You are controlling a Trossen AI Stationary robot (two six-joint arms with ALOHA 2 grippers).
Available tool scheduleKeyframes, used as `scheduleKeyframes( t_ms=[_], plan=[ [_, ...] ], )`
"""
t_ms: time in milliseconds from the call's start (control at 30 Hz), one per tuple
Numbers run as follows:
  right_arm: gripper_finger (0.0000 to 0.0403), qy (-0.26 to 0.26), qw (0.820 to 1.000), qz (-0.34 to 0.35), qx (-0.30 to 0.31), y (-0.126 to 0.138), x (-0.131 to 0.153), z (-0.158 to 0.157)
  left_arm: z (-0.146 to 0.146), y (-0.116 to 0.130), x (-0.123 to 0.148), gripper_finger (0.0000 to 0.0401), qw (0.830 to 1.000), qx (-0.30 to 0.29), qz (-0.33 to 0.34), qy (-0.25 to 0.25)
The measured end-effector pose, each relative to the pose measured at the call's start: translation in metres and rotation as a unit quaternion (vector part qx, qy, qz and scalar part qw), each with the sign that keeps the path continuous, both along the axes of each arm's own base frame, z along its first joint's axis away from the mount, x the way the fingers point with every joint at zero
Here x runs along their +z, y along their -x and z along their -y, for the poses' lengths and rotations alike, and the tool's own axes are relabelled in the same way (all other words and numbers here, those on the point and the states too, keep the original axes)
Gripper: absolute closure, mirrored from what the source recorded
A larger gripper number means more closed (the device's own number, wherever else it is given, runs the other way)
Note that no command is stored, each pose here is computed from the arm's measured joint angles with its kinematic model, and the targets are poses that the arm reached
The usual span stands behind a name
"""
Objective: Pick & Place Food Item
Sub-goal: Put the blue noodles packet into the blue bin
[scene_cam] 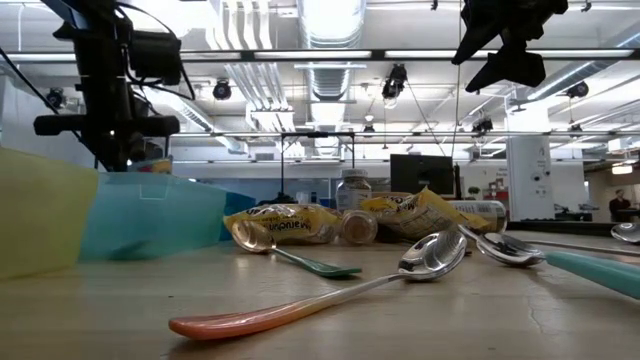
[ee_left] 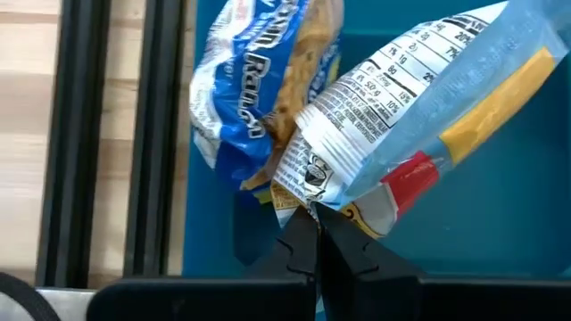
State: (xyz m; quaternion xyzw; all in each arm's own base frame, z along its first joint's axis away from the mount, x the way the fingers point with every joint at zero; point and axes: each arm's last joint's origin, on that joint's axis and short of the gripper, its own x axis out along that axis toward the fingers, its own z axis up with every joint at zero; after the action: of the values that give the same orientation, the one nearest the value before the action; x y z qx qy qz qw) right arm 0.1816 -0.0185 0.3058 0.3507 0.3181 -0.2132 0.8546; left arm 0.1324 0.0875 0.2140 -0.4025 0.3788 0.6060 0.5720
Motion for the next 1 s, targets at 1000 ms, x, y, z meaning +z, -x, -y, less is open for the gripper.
scheduleKeyframes(
  t_ms=[1000],
  plan=[
    [0.0161,0.000,1.000,0.000,0.000,0.0000,0.0000,0.0000,-0.0012,-0.0013,0.0070,0.0361,1.000,0.008,0.005,-0.008]
  ],
)
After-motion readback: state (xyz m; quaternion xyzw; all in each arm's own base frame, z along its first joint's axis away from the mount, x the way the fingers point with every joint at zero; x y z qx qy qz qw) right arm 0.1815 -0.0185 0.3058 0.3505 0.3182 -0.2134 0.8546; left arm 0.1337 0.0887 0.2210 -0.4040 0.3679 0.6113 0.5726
